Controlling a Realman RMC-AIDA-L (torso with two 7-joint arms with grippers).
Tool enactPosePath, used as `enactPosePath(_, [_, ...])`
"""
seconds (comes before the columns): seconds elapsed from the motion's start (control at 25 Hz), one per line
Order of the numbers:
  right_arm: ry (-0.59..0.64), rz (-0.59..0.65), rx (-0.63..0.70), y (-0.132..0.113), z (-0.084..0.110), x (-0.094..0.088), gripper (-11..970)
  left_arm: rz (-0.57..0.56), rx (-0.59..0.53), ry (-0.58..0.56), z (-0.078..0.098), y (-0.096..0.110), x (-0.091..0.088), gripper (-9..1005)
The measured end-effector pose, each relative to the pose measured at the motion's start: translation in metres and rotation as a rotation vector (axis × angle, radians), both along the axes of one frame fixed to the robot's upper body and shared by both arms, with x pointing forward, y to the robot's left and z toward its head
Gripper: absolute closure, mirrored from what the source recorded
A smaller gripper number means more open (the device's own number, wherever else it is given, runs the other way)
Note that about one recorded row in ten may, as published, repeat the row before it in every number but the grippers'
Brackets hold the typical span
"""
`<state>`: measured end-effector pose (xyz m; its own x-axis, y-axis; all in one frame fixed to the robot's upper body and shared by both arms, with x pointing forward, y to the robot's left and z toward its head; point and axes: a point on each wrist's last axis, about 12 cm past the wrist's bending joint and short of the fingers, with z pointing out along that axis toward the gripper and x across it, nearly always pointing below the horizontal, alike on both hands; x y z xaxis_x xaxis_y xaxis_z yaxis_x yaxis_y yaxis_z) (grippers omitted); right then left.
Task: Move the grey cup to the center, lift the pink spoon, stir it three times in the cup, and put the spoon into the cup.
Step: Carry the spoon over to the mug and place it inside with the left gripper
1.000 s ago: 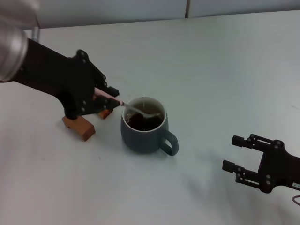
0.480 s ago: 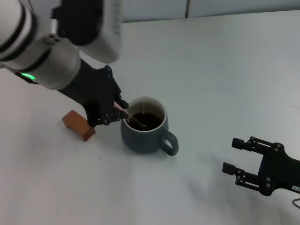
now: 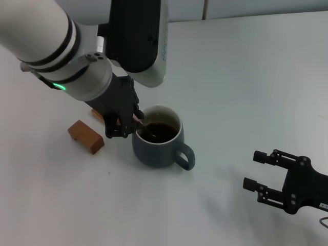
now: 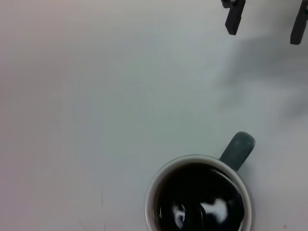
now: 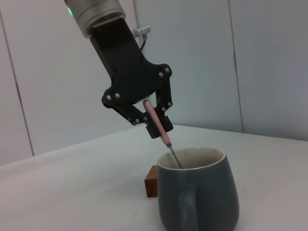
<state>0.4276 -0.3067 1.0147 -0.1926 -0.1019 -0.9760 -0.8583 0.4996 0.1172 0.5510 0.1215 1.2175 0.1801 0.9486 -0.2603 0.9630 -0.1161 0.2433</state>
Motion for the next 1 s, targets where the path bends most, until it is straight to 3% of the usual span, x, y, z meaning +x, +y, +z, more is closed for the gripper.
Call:
enactPosePath(0.68, [-0.002, 0.001, -0.002, 0.0, 0.0, 0.001, 276, -0.045, 0.022, 0.006, 0.006, -0.013, -0.005, 863])
enactPosePath(1.0, [-0.004, 0.003, -0.002, 0.0, 0.001, 0.002, 275, -0.03, 0.024, -0.051, 0.003, -0.021, 0.002, 863])
